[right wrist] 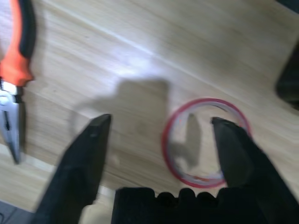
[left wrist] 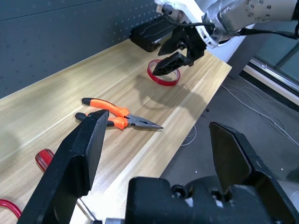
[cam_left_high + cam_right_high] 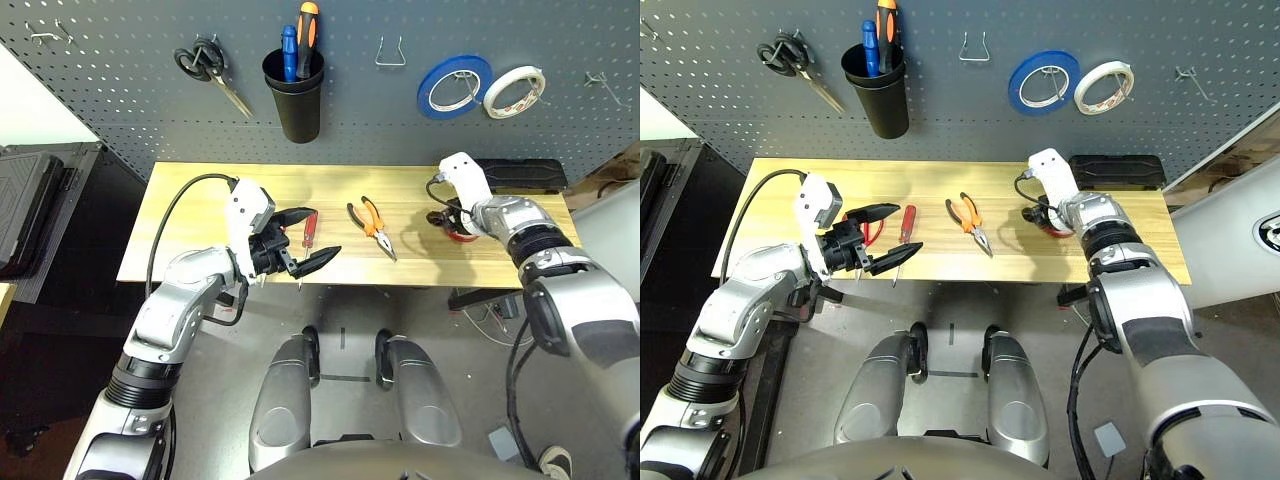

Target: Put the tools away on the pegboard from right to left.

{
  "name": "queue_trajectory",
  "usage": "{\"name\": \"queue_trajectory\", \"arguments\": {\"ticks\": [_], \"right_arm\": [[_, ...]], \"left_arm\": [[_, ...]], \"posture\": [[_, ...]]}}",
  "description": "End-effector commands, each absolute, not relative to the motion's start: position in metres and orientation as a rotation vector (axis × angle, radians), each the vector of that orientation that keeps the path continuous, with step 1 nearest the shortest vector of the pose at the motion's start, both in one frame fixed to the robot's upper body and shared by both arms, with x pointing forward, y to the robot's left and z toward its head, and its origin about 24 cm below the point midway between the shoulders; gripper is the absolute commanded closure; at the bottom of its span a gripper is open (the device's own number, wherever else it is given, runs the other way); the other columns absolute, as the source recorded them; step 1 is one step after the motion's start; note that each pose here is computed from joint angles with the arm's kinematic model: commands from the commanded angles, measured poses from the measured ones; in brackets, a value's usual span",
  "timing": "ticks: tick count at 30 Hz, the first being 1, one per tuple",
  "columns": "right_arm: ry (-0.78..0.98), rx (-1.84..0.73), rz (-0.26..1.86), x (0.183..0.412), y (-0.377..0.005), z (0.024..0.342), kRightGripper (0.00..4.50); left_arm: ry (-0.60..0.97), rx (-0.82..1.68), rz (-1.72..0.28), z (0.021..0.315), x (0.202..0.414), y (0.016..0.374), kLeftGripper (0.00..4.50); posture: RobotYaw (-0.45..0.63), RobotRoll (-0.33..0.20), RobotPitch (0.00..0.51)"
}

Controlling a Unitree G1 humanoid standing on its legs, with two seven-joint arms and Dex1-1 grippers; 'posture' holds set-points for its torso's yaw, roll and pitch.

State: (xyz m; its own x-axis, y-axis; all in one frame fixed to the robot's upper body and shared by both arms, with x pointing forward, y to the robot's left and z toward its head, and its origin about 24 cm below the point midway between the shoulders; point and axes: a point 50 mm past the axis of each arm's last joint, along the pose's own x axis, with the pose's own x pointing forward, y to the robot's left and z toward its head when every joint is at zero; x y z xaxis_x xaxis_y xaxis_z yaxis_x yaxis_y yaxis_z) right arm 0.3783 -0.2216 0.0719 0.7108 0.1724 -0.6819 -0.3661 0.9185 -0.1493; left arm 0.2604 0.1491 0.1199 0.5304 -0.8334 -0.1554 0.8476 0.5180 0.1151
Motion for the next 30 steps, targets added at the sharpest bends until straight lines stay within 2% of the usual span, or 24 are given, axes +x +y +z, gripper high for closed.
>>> {"name": "queue_trajectory", "arguments": {"ticks": [1,15,26,30], "right_arm": [[0.757,-0.298,0.279,0.374,-0.23,0.066,0.04],[0.808,-0.28,0.258,0.366,-0.226,0.047,0.04],[0.873,-0.278,0.219,0.352,-0.226,0.02,0.04],[0.881,-0.256,0.211,0.35,-0.225,0.016,0.98]], "left_arm": [[0.106,0.17,-1.031,0.116,0.255,0.147,0.0],[0.113,0.163,-1.04,0.121,0.242,0.146,0.0],[0.124,0.162,-1.034,0.122,0.24,0.146,0.0],[0.122,0.163,-1.025,0.123,0.24,0.146,0.0]], "posture": [[0.02,0.0,0.3],[0.03,0.0,0.36],[0.05,0.0,0.37],[0.05,0.0,0.371]]}}
